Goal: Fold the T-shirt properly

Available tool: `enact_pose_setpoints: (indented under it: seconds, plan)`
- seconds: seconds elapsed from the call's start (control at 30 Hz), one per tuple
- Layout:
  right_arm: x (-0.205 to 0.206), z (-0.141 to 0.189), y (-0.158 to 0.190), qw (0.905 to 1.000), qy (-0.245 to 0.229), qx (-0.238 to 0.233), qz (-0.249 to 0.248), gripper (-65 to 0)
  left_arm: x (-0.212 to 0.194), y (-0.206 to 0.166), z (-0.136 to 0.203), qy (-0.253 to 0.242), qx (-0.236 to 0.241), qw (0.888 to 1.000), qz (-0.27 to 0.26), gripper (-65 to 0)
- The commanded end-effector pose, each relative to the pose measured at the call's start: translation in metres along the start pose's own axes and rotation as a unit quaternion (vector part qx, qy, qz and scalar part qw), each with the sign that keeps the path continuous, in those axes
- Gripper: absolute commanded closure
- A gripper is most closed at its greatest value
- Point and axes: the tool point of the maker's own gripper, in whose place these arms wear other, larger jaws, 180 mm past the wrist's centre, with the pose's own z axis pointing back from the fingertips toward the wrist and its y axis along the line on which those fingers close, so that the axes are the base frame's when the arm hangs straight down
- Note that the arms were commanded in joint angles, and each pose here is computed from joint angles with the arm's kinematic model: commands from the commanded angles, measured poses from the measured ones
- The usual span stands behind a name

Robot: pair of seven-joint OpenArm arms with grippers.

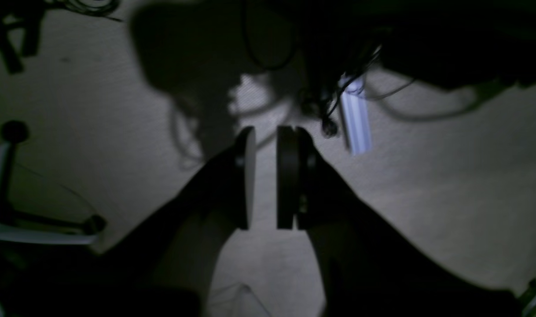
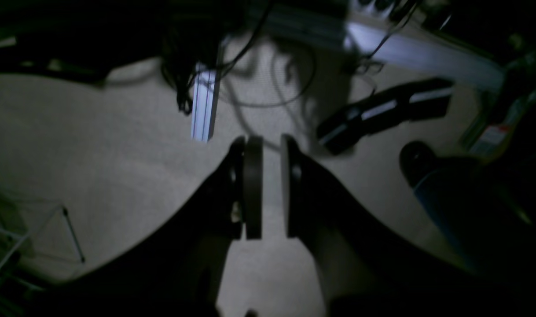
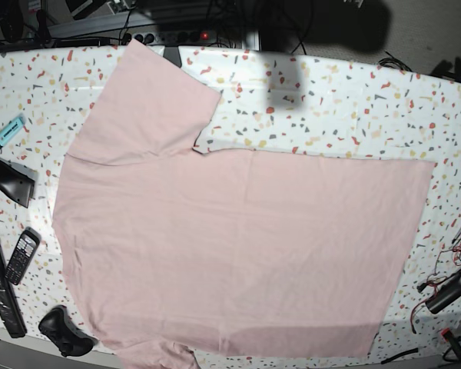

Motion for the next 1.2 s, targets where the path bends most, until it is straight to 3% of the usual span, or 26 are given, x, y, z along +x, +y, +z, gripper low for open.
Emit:
enact_pose_setpoints:
  seconds: [0.0, 0.23, 0.43, 0.53, 0.7, 0.87, 1.0, 1.07, 1.17]
  plan:
    - [0.002, 0.011, 0.002, 0.9999, -0.011, 0.006, 0.005, -7.5, 0.0, 0.006, 0.009, -0.006, 0.005, 1.0, -0.01, -8.5]
    - [0.038, 0.073, -0.006, 0.9974, -0.056, -0.01, 0.046, -7.4, 0.027, 0.028, 0.055, -0.029, 0.03, 0.996, -0.076, -8.5]
    - [0.091, 0.12, -0.021, 0.9868, -0.123, -0.039, 0.098, -7.4, 0.071, 0.054, 0.092, -0.061, 0.065, 0.983, -0.158, -8.5]
    - [0.118, 0.14, -0.033, 0.9781, -0.158, -0.063, 0.12, -7.4, 0.105, 0.07, 0.113, -0.091, 0.104, 0.963, -0.231, -8.5]
    - [0.148, 0.166, -0.051, 0.9631, -0.194, -0.102, 0.156, -7.5, 0.157, 0.088, 0.149, -0.137, 0.172, 0.913, -0.344, -8.8]
    - [0.158, 0.179, -0.065, 0.9496, -0.195, -0.146, 0.198, -7.7, 0.197, 0.108, 0.163, -0.172, 0.206, 0.879, -0.395, -19.3]
    - [0.158, 0.18, -0.072, 0.9428, -0.187, -0.169, 0.218, -16.7, 0.23, 0.114, 0.17, -0.219, 0.204, 0.846, -0.441, -22.2]
    - [0.158, 0.181, -0.074, 0.9402, -0.186, -0.177, 0.224, -21.0, 0.24, 0.12, 0.169, -0.226, 0.196, 0.837, -0.459, -22.2]
    - [0.163, 0.184, -0.079, 0.9319, -0.189, -0.195, 0.241, -22.7, 0.257, 0.145, 0.165, -0.226, 0.212, 0.834, -0.457, -22.2]
